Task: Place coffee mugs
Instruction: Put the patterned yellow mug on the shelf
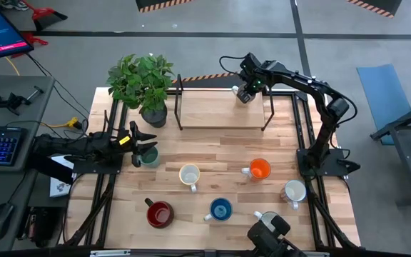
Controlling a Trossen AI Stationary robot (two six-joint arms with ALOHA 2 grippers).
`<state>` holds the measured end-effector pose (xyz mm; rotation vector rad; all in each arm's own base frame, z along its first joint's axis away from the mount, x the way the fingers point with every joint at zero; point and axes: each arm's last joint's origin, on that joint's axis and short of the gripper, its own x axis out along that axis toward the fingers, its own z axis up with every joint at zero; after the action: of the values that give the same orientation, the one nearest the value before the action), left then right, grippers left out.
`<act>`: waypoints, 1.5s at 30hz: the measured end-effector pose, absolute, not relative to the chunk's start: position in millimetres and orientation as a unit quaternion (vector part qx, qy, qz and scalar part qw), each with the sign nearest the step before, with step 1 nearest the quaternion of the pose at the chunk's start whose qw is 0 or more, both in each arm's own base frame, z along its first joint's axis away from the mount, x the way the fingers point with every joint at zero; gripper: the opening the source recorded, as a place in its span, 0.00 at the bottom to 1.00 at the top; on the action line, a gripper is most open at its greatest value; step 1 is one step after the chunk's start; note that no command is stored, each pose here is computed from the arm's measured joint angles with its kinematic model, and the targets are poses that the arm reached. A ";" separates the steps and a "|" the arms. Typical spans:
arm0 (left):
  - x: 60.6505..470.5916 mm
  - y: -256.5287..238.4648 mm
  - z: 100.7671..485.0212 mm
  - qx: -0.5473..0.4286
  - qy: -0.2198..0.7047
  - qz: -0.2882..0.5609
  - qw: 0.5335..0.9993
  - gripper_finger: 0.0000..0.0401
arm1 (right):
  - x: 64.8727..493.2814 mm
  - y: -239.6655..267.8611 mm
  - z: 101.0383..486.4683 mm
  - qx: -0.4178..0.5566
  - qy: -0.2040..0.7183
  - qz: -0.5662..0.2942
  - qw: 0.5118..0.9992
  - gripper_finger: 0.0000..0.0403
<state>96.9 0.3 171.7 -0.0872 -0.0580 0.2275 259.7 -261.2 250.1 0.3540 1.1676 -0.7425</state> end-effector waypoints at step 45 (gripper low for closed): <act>96.9 0.2 171.7 -0.042 -0.028 0.113 0.992 0.30 | 259.7 -262.4 252.7 0.133 0.545 -0.344 0.753 0.32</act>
<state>96.9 0.2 171.7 -0.0848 -0.0570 0.2272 259.7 -262.4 252.7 0.2895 1.1890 -0.7497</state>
